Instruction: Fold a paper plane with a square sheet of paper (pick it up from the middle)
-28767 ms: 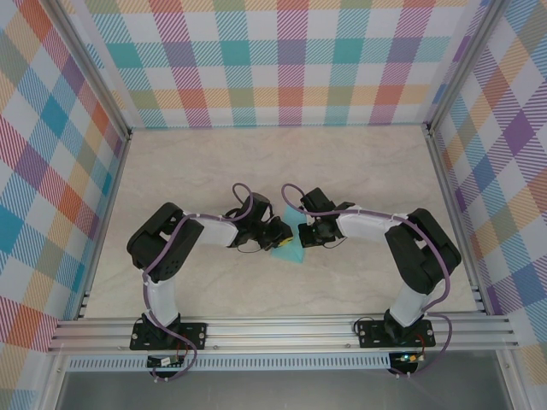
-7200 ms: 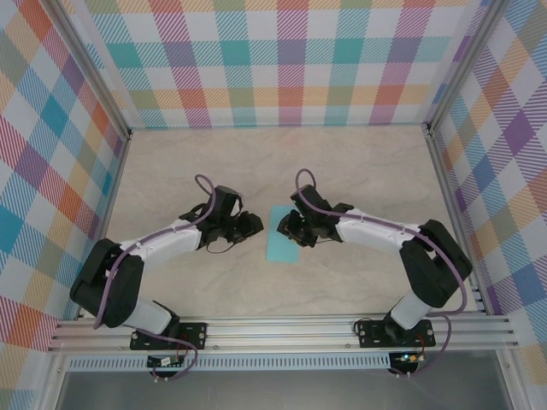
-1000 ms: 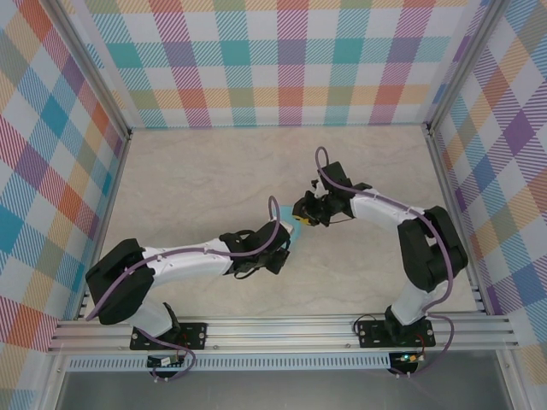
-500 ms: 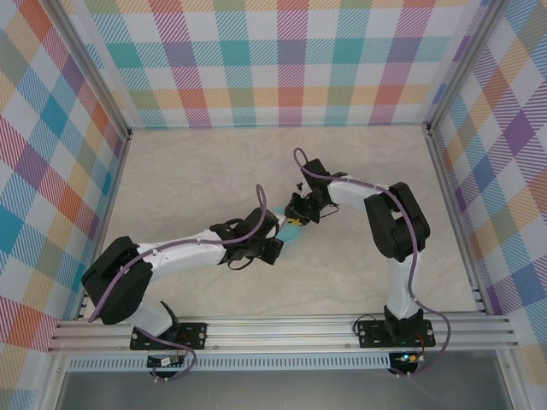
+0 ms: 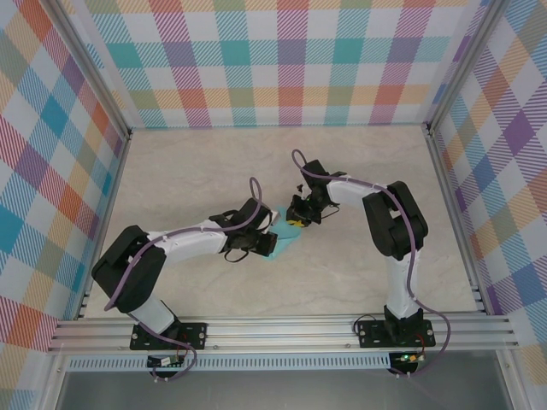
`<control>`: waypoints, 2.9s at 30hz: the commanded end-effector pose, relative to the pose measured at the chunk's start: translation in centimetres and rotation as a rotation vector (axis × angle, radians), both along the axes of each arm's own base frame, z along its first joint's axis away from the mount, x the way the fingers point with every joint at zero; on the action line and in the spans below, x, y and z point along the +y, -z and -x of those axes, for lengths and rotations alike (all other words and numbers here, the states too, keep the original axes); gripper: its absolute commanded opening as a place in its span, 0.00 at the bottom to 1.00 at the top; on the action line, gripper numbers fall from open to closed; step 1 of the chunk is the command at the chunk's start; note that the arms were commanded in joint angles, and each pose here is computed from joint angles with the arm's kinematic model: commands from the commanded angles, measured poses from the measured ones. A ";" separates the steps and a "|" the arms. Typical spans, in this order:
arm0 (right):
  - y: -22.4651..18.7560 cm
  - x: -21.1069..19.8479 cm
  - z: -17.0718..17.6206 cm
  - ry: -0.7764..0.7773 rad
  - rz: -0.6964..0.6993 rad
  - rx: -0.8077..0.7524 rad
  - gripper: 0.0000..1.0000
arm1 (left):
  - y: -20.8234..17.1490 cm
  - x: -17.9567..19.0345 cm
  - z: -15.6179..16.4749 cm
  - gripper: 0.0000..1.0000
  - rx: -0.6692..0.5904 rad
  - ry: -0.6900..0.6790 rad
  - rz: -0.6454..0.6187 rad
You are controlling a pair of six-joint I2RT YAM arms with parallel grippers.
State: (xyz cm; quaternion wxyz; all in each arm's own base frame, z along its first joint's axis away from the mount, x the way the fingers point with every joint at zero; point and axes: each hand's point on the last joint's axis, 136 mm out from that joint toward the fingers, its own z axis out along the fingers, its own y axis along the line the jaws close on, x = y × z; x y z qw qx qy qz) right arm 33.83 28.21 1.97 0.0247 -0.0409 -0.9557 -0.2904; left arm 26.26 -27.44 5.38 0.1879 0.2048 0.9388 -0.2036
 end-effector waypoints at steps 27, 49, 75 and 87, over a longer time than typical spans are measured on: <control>0.4 -0.3 0.5 -0.010 0.032 0.019 0.19 | 1.7 1.1 -3.0 0.00 0.053 -0.034 -0.078; 1.1 -0.6 1.0 0.007 0.036 0.033 0.20 | 1.3 0.4 -3.4 0.00 0.031 -0.001 -0.043; 1.4 -0.7 0.9 0.023 0.038 0.036 0.20 | 1.8 0.7 -4.2 0.01 0.013 -0.002 -0.088; 1.2 -0.6 0.9 0.032 0.028 0.035 0.20 | 3.5 1.1 -3.4 0.01 0.059 0.001 -0.109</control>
